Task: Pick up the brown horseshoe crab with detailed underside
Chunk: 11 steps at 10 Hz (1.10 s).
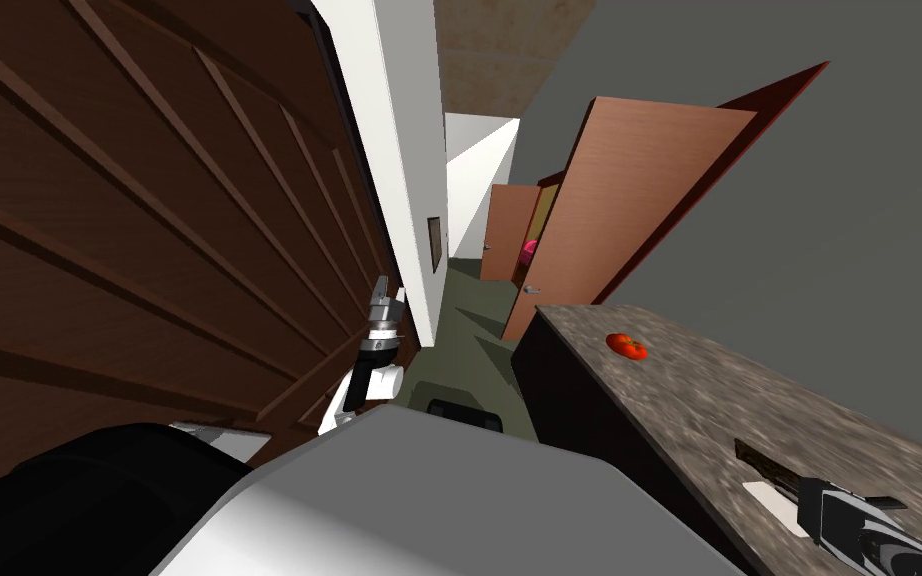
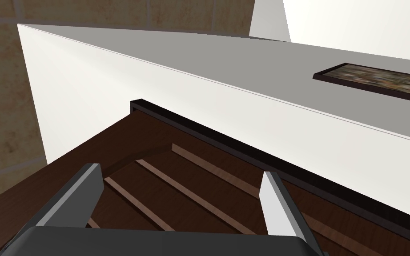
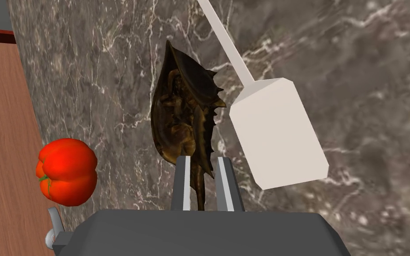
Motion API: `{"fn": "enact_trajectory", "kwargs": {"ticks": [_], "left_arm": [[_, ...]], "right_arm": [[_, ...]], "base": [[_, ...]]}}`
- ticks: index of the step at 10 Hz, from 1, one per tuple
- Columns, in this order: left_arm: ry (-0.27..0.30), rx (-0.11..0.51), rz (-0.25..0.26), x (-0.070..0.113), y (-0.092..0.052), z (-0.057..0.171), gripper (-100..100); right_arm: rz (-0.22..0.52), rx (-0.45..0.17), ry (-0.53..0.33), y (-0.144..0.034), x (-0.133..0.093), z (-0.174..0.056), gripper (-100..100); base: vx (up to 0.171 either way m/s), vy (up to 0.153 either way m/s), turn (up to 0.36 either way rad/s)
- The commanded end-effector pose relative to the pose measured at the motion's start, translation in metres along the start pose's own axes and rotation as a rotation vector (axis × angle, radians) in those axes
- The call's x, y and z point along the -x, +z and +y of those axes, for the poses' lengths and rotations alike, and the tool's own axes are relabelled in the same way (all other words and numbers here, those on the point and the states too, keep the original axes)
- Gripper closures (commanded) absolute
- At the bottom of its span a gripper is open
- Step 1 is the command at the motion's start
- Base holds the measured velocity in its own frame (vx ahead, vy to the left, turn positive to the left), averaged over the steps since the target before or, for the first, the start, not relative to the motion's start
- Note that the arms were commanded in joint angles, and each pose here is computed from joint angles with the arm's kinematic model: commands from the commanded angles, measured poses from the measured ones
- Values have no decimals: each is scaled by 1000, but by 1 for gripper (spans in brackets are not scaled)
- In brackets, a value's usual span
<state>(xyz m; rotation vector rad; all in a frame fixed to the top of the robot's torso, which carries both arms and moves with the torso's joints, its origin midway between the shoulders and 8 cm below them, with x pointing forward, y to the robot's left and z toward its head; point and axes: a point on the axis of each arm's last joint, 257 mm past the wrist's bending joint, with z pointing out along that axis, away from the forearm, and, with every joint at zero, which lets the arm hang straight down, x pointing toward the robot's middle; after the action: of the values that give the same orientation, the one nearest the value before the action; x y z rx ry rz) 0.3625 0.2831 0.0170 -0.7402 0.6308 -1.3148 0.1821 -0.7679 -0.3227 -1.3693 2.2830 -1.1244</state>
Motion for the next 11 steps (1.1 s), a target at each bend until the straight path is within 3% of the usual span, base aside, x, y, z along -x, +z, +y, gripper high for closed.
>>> {"fn": "enact_trajectory", "kwargs": {"ticks": [1,3,4,6,7,9,10,11], "left_arm": [[0,0,0,0,0,0,0],[0,0,0,0,0,0,0],[0,0,0,0,0,0,0],[0,0,0,0,0,0,0],[0,0,0,0,0,0,0],[0,0,0,0,0,0,0],[0,0,0,0,0,0,0],[0,0,0,0,0,0,0]], "right_arm": [[-11,24,-13,-4,-3,20,100],[-8,-14,8,-5,-7,1,100],[-20,25,-10,-11,-9,29,100],[-12,-15,7,-13,-15,9,100],[-26,23,-8,-19,-16,36,100],[-12,-18,6,-22,-24,16,100],[-20,9,-6,-30,-29,39,100],[-9,-18,2,-32,-35,25,100]], "base": [[54,14,6],[40,8,-16],[53,-3,3],[47,12,-17],[59,7,5],[43,9,-16],[45,4,5],[56,13,-24]]}}
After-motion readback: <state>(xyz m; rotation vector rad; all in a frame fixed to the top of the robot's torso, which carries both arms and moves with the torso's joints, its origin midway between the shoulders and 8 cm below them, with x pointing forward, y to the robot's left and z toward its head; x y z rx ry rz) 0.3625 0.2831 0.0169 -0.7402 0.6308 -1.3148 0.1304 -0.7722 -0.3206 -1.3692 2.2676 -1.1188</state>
